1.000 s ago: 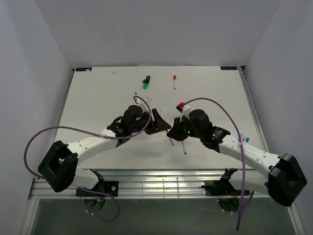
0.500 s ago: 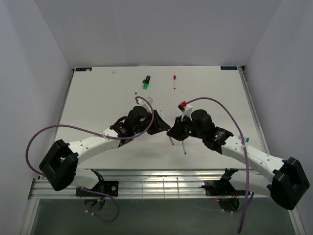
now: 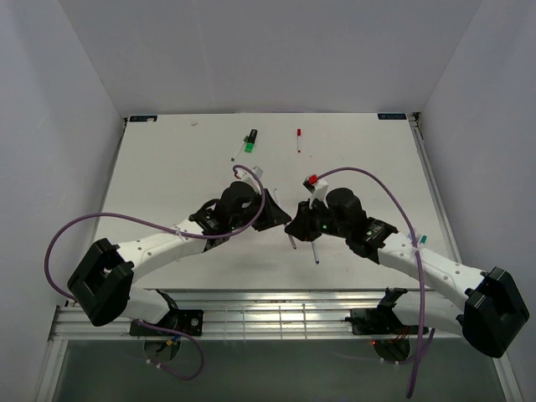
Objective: Open the pen caps
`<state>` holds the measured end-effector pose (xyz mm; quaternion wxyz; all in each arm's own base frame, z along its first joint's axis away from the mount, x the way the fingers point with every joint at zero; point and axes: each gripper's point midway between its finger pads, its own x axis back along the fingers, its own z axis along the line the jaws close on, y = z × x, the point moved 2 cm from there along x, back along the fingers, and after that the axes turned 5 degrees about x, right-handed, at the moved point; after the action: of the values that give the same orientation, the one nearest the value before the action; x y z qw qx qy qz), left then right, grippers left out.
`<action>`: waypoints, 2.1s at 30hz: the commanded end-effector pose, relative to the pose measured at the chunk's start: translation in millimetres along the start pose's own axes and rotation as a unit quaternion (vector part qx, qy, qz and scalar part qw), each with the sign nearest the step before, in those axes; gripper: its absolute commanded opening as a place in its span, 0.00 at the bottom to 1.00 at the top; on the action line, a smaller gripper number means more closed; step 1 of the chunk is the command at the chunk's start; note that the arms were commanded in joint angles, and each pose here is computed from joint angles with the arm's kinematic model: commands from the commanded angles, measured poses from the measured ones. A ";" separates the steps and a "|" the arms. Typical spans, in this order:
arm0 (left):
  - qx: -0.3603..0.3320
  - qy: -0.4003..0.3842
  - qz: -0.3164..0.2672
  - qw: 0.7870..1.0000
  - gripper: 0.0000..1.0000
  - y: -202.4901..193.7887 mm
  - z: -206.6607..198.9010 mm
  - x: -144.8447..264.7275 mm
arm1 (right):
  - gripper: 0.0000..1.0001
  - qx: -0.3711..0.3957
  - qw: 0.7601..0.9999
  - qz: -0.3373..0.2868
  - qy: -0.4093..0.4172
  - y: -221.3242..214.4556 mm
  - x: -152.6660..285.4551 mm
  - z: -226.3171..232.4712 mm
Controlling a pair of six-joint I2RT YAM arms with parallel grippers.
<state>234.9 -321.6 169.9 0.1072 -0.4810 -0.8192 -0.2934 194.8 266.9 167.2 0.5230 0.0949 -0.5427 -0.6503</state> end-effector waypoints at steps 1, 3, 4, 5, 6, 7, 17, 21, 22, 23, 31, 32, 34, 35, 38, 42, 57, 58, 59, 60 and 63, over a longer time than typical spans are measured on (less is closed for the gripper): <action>-0.016 -0.001 -0.020 1.000 0.01 10.4 -9.4 3.8 | 0.26 0.022 1.000 -0.007 0.010 6.4 0.1 4.5; -0.016 0.011 -0.022 1.000 0.00 11.2 -6.6 6.0 | 0.35 0.027 1.000 -0.008 0.011 6.3 -0.4 4.1; -0.016 0.013 -0.023 1.000 0.00 12.2 -6.1 6.2 | 0.38 0.027 1.000 -0.005 0.012 5.2 -1.1 3.6; -0.016 0.012 -0.024 1.000 0.00 12.4 -7.3 6.7 | 0.39 0.029 0.999 -0.004 0.012 4.3 -1.4 3.0; -0.019 0.014 -0.024 0.999 0.00 12.8 -7.4 7.3 | 0.39 0.029 1.000 -0.002 0.013 3.7 -1.8 2.3; -0.021 0.013 -0.025 0.999 0.00 14.6 -9.4 8.1 | 0.39 0.028 0.999 -0.001 0.016 3.3 -1.7 1.8; -0.034 -0.007 -0.030 0.999 0.00 18.6 -21.4 15.5 | 0.41 0.016 0.995 0.012 0.094 -3.7 -6.6 12.5; -0.039 -0.024 -0.035 0.998 0.00 20.4 -23.8 19.9 | 0.41 -0.018 0.986 0.003 0.163 -0.6 -0.9 20.8; -0.037 -0.025 -0.033 0.998 0.00 20.6 -21.8 21.3 | 0.41 -0.021 0.983 0.000 0.183 1.6 0.4 25.7; -0.035 -0.046 -0.034 0.998 0.00 22.2 -29.2 24.1 | 0.41 -0.025 0.982 0.000 0.186 1.4 0.1 24.8; -0.023 -0.067 -0.028 0.997 0.00 22.3 -33.4 25.0 | 0.31 -0.046 0.977 -0.007 0.208 -0.9 -4.9 23.1; -0.023 -0.067 -0.026 0.997 0.00 21.4 -32.5 24.2 | 0.31 -0.046 0.977 -0.012 0.207 2.9 -5.0 23.1; -0.021 -0.065 -0.023 0.997 0.00 19.6 -30.1 23.1 | 0.31 -0.046 0.978 -0.020 0.204 8.4 -5.0 22.3; -0.021 -0.065 -0.023 0.997 0.00 19.3 -29.6 23.3 | 0.31 -0.047 0.978 -0.024 0.204 9.2 -4.5 21.7; -0.021 -0.065 -0.023 0.997 0.00 18.4 -29.0 23.7 | 0.30 -0.052 0.977 -0.047 0.203 19.3 -1.6 19.8; -0.021 -0.068 -0.022 0.997 0.00 19.5 -30.7 23.6 | 0.27 -0.056 0.976 -0.053 0.203 27.2 -1.8 16.2; 0.021 0.119 -0.078 0.990 0.00 48.9 11.0 3.9 | 0.08 0.048 0.993 -0.011 -0.104 15.4 -19.7 -27.3; 0.019 0.134 -0.089 0.987 0.00 57.2 9.6 -1.3 | 0.08 0.060 0.988 0.007 -0.141 9.0 -20.2 -32.4; 0.018 0.160 -0.093 0.982 0.00 59.4 16.4 -0.7 | 0.08 0.075 0.984 0.009 -0.159 13.9 -20.6 -24.9; 0.016 0.172 -0.103 0.979 0.00 65.5 18.0 -2.2 | 0.08 0.085 0.972 0.021 -0.219 9.4 -14.9 -39.2; 0.021 0.170 -0.112 0.979 0.00 85.7 15.2 -6.4 | 0.08 0.103 0.956 0.033 -0.272 4.3 -11.9 -47.1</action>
<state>279.5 -312.2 177.4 0.2055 -0.4053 -0.8232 -0.3403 226.0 284.7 156.3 0.4410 0.0322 -0.6420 -0.6263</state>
